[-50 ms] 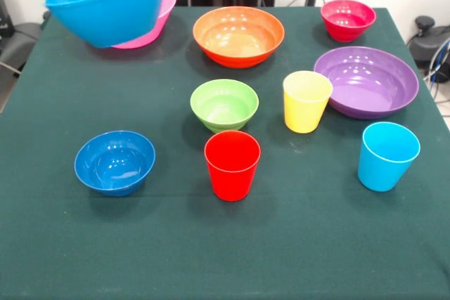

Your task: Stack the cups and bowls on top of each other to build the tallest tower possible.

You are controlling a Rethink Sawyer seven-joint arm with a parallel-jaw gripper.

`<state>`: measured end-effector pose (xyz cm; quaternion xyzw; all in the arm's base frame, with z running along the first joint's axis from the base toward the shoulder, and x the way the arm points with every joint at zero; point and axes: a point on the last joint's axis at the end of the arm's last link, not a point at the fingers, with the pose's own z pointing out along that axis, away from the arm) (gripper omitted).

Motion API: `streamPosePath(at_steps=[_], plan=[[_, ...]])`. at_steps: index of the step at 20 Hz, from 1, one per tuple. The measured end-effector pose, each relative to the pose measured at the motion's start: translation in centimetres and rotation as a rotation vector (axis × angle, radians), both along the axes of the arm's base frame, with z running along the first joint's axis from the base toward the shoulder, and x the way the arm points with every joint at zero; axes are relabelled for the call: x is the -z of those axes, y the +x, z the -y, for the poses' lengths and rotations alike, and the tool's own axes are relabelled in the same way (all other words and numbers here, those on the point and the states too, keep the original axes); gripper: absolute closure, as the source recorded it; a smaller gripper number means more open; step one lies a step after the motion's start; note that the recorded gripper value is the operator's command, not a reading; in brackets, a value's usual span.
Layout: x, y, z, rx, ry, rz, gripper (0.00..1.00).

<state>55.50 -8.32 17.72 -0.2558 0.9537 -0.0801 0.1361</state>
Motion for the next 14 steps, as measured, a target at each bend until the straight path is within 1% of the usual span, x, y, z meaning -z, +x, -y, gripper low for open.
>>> streamPosePath(at_steps=[3, 5, 8, 10, 11, 14], plan=[[-1.5, 0.8, -1.5, 0.022, 0.023, -0.023, 1.00], [-3.0, 1.3, -3.1, 0.035, 0.044, -0.053, 1.00], [-4.8, 1.9, -4.6, 0.045, 0.066, -0.073, 1.00], [-5.6, 2.3, -5.0, 0.051, 0.077, -0.072, 1.00], [-6.5, 2.7, -5.2, 0.056, 0.084, -0.069, 1.00], [-7.7, 3.3, -5.0, 0.061, 0.084, -0.054, 1.00]])
